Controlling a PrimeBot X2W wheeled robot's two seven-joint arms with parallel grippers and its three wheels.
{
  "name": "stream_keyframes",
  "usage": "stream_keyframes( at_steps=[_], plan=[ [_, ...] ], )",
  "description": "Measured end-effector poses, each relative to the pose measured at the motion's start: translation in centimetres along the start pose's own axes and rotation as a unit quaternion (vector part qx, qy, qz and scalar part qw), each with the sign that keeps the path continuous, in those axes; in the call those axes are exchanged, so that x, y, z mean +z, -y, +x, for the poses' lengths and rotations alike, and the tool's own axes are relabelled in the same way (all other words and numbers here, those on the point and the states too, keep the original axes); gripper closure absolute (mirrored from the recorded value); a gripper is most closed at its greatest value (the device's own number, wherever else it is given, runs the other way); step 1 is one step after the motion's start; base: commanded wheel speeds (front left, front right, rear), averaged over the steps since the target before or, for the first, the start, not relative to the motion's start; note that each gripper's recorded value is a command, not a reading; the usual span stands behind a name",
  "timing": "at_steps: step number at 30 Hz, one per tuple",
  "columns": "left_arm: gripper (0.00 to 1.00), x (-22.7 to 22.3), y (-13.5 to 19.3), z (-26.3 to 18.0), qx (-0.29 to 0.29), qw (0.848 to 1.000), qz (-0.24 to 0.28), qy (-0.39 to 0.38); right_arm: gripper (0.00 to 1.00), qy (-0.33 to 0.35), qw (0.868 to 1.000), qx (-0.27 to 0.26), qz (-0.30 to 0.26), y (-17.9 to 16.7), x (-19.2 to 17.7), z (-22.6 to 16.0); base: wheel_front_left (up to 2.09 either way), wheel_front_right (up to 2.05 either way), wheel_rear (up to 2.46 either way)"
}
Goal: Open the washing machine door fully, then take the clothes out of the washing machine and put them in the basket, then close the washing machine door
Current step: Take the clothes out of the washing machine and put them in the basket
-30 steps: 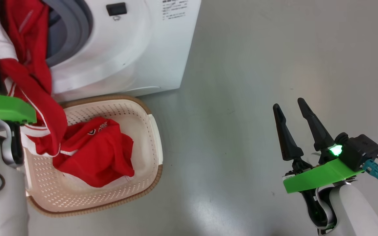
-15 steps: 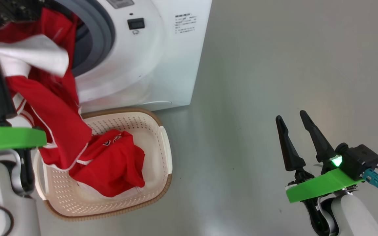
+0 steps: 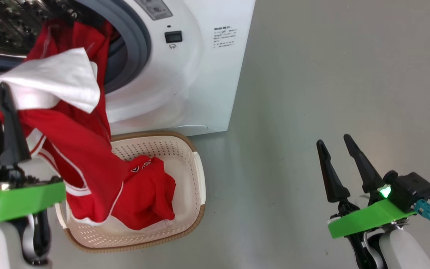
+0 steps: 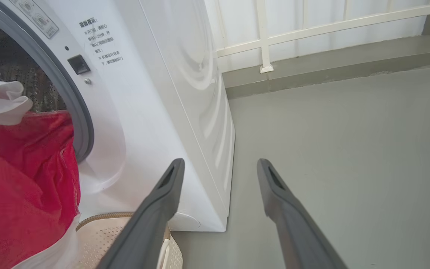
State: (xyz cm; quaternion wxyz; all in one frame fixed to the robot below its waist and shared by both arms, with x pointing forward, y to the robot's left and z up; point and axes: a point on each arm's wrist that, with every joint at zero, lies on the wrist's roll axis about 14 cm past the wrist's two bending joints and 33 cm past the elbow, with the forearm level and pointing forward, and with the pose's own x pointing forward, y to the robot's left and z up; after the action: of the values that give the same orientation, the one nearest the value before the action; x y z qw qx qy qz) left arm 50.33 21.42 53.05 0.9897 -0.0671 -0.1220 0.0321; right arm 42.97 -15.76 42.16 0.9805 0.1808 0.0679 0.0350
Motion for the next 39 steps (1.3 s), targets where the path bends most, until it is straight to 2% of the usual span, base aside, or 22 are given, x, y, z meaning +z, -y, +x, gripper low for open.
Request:
stream_keyframes(
  at_steps=[9,15,25,30,39],
  plan=[
    [1.0,4.3,0.4,-1.7,-0.007,0.998,-0.003,0.057,0.0,-0.003,1.0,0.001,0.001,-0.1,-0.2,-0.2,0.0,0.0,0.0],
    [1.0,4.9,1.8,-2.2,-0.02,0.998,-0.007,0.064,0.0,-0.005,1.0,0.001,0.001,-0.1,-0.4,-0.1,0.0,0.0,0.0],
    [1.0,-3.1,1.4,-3.8,-0.006,0.998,-0.029,-0.058,0.0,-0.015,1.0,-0.001,0.001,0.2,-1.1,0.0,0.0,0.0,0.0],
    [1.0,-8.4,0.7,-5.0,0.004,0.99,-0.033,-0.135,0.0,-0.022,1.0,-0.006,0.002,0.6,-1.7,0.3,0.0,0.0,0.0],
    [1.0,-14.9,0.4,-4.9,0.012,0.975,-0.038,-0.22,0.0,-0.032,0.999,-0.013,0.003,1.3,-2.8,1.3,0.0,0.0,0.0]
  ],
)
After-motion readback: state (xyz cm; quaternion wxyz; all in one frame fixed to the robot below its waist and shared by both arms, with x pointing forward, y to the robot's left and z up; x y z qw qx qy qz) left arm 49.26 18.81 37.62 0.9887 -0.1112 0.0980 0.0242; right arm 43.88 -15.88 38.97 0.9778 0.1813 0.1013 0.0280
